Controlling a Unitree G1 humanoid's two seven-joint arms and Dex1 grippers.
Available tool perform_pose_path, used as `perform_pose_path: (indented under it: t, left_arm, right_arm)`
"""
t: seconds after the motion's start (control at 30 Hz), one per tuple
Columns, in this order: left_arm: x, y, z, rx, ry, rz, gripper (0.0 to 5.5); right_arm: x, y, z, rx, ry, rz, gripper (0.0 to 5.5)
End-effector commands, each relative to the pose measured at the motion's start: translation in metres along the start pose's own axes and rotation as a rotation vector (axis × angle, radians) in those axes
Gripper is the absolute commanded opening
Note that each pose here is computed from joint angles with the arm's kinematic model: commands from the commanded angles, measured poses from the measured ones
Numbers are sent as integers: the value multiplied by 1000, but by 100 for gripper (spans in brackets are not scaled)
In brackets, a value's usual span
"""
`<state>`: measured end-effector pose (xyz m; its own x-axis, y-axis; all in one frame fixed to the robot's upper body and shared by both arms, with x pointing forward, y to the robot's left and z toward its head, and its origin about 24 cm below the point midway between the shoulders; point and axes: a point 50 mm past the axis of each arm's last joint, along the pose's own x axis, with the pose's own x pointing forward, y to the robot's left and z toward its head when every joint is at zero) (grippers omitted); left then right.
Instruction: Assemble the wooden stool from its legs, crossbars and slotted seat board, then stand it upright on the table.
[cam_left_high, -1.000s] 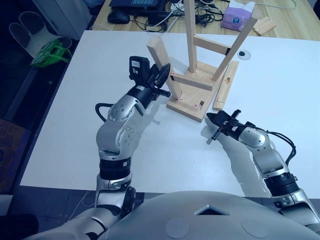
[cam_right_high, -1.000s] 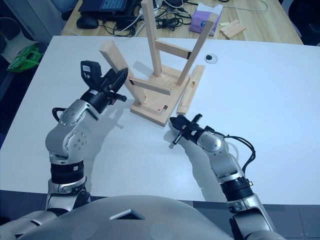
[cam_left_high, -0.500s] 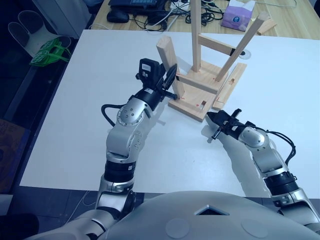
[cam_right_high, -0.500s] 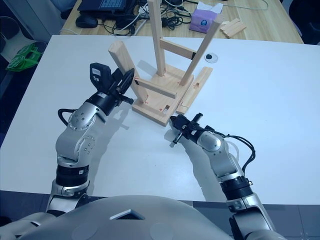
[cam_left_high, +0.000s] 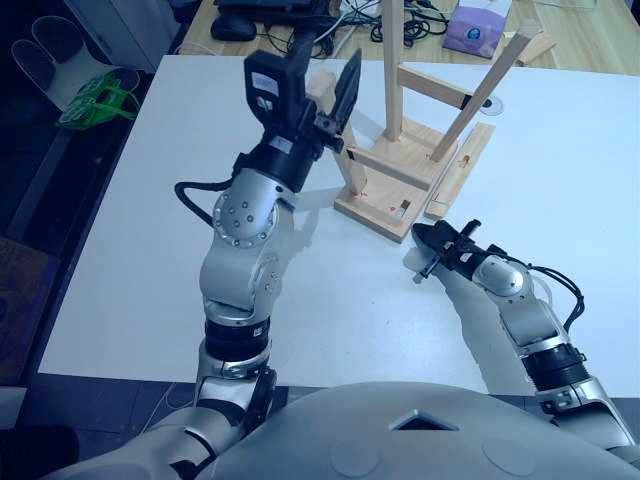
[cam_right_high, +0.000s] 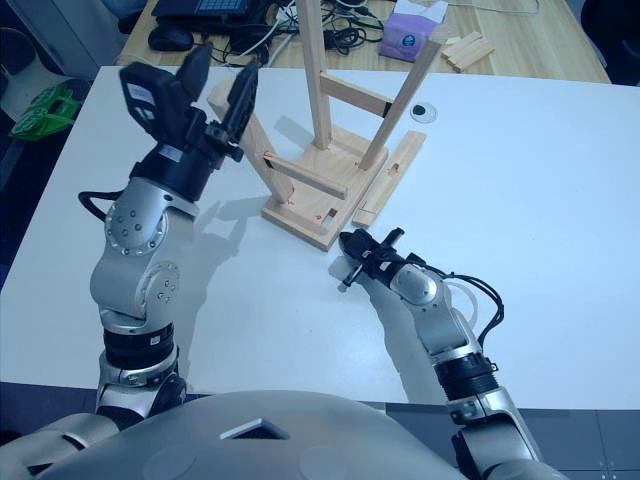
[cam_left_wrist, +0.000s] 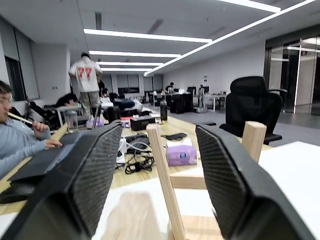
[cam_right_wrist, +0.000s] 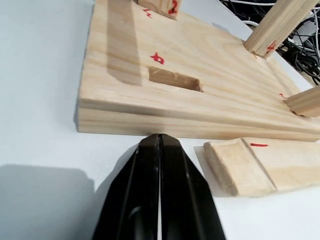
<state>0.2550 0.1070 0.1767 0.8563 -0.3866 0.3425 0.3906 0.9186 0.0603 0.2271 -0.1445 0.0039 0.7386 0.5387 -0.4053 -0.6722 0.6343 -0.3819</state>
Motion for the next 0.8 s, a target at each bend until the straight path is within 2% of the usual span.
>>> perform_pose_path:
  t: [0.03,0.13,0.23,0.33,0.4,0.47,0.57,0.7,0.8]
  left_arm:
    - [-14,7,11,67,-110,24,272]
    - [-21,11,10,107,-149,66,272]
    - [-24,29,23,172,-229,214,272]
    - [-34,58,28,250,-249,395,272]
    - [-48,87,22,259,-210,578,277]
    - [-64,105,2,237,-119,695,277]
    - [-87,106,-44,146,76,739,277]
    - [-108,91,-94,104,257,670,277]
    - [-103,66,-132,47,368,549,277]
  right_arm:
    - [3,-16,12,37,-41,-157,0]
    - [6,-31,25,80,-86,-249,0]
    - [5,-46,32,157,-106,-330,0]
    - [2,-51,30,207,-94,-381,0]
    - [1,-51,25,252,-73,-397,28]
    - [1,-49,21,292,-53,-404,64]
    - [1,-49,16,333,-28,-409,105]
    - [9,-48,16,372,-17,-387,174]
    - [22,-44,22,448,-28,-340,233]
